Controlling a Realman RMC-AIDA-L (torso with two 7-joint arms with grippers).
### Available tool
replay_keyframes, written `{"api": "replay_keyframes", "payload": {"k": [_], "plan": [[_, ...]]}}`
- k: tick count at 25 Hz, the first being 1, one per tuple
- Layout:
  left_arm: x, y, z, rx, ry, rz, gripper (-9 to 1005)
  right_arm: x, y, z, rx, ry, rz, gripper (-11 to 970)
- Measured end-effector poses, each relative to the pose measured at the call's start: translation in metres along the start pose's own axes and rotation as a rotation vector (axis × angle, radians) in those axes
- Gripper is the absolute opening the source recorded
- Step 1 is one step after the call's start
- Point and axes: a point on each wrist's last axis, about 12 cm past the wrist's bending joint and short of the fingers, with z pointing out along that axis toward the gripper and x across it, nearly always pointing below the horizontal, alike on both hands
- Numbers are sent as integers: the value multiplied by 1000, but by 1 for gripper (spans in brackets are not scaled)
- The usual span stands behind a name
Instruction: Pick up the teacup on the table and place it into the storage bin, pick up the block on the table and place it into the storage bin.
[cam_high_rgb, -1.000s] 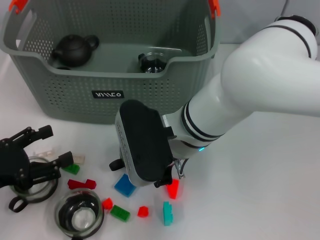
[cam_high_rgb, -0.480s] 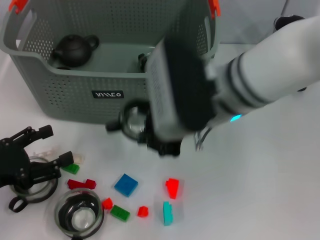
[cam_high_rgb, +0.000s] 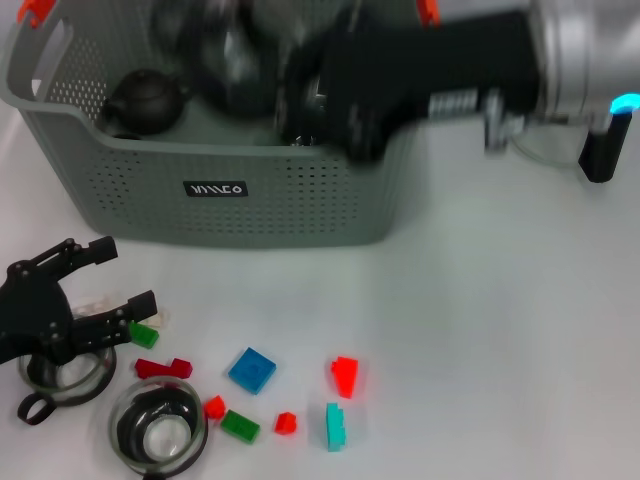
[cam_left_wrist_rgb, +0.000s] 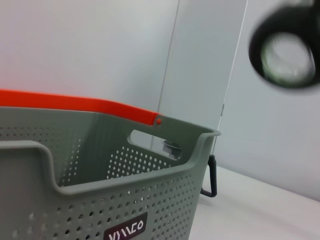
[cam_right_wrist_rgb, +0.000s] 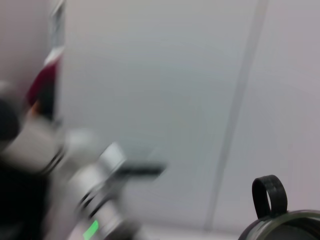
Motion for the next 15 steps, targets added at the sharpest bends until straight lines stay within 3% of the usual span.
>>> {"api": "replay_keyframes", "payload": {"k": [3,6,10,15], "plan": [[0,0,0,0,-2,1,935,2,-22,-11,178,-119,84,85],[-1,0,1,2,-5,-1,935,4,-46,-10,334,-125,193,89],[-2,0,1,4,-10,-2,935,-3,-73,13,391,21,239,93],[-2,0,1,5,-10,-8,934,-7,-99,53,403,299,209,99]]}}
